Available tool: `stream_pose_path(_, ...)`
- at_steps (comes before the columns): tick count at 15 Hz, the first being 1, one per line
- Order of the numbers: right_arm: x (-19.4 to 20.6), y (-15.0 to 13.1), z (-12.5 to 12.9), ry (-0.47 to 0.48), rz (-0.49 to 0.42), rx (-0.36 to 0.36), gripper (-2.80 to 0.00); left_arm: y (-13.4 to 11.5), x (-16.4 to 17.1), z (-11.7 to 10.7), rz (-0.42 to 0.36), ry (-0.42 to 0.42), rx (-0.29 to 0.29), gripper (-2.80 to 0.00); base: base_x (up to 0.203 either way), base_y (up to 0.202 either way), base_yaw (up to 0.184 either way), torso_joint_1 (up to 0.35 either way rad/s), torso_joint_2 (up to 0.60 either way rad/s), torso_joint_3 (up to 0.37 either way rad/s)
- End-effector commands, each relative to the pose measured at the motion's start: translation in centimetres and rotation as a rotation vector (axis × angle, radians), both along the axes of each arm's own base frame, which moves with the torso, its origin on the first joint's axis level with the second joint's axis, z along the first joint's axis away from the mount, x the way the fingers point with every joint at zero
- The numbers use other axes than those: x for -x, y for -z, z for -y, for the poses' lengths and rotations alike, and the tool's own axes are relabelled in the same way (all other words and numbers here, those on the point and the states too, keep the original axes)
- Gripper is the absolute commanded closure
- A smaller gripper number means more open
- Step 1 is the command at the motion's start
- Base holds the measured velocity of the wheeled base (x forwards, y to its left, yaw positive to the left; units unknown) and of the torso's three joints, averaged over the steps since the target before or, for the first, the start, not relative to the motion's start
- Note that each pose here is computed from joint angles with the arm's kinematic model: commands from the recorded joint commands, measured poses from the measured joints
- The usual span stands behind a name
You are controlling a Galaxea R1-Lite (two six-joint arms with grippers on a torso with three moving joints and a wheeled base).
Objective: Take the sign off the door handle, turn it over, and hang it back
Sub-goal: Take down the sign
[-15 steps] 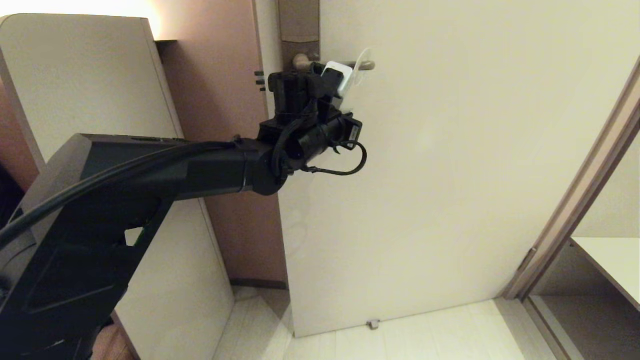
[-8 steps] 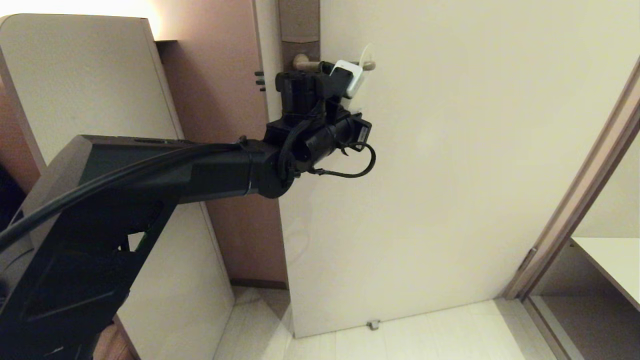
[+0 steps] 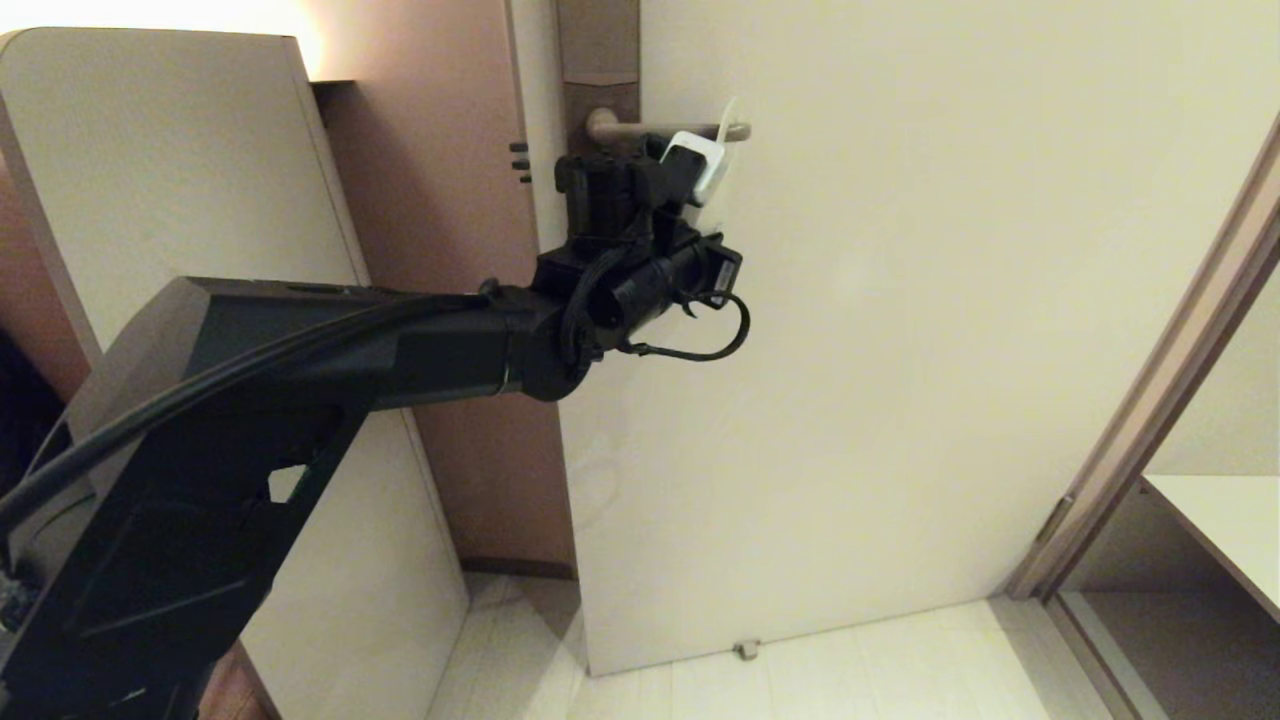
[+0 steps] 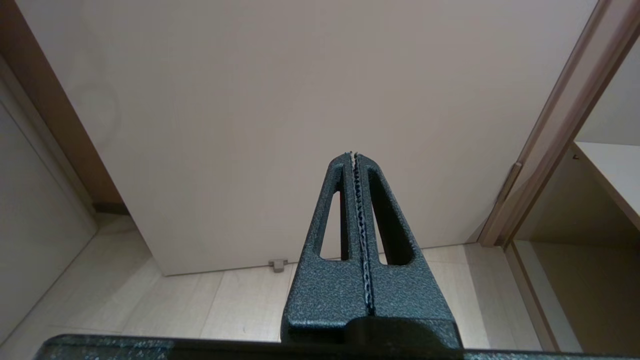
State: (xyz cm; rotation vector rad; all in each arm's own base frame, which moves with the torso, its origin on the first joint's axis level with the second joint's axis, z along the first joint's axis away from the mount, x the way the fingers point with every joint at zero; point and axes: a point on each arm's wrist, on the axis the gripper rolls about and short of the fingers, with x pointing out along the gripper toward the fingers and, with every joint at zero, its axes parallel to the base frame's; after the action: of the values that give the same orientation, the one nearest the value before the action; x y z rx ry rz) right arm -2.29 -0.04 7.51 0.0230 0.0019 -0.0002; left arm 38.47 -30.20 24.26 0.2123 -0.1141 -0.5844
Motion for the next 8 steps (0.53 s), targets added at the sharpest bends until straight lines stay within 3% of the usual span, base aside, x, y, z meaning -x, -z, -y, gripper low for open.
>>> stream_pose_path(1, -0.01, 0.00, 0.00, 0.000, -0.001, 0.000, 0.00, 0.32, -0.38, -0.21, -0.004, -0.007, -0.004, 0.00, 0.000, 0.000, 0.000, 0.000, 0.00, 0.000)
stream_pose_path(8, -0.01, 0.00, 0.00, 0.000, -0.001, 0.000, 0.00, -0.19, -0.30, -0.53, 0.004, -0.008, 0.001, 0.00, 0.000, 0.000, 0.000, 0.000, 0.00, 0.000)
